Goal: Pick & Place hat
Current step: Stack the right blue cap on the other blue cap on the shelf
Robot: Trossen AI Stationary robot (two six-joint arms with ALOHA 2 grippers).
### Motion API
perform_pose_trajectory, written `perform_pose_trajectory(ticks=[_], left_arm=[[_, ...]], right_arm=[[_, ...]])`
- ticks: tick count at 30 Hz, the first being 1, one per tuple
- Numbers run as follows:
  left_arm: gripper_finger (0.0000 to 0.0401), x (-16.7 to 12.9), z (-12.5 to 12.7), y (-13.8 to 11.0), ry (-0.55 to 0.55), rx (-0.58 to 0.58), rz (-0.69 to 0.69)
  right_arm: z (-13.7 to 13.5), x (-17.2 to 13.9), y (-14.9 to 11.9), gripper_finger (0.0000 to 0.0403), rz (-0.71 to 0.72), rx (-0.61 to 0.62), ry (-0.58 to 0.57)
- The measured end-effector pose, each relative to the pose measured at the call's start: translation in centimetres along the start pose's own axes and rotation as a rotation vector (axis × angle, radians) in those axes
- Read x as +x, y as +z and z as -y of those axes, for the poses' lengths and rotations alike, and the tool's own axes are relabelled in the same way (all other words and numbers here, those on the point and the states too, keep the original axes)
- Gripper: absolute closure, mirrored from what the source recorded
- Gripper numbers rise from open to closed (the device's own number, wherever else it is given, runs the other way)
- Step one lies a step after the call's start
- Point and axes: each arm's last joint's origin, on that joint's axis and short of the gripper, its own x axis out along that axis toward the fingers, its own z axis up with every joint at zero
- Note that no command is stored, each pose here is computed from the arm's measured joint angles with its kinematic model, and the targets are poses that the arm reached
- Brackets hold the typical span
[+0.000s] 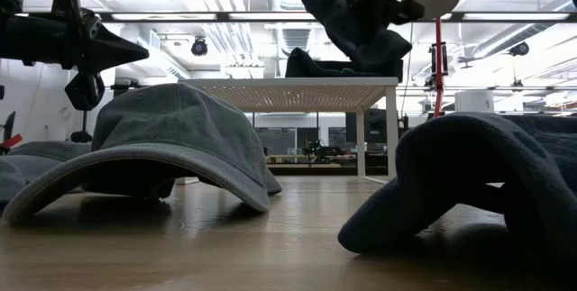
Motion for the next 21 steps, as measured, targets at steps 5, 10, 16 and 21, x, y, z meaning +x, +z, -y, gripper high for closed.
perform_pose_trajectory(ticks=[5,10,16,21], left_arm=[[0.0401,0.0,0.0,0.0,0.002,0.001,0.002],[0.0401,0.0,0.0,0.0,0.003,0.001,0.002],[0.0401,0.0,0.0,0.0,0.002,0.004,0.002],[0.0401,0.0,0.0,0.0,0.002,0.021,0.001]], right_arm=[[-0.1,0.8,0.5,0.0381,-0.016,-0.003,-0.015],[0.3,0.5,1.0,0.0345,-0.004,0.018,-0.008],[0.7,-0.5,1.4,0.0306,0.03,0.055,0.015],[0.7,-0.5,1.5,0.0287,0.034,0.057,0.018]])
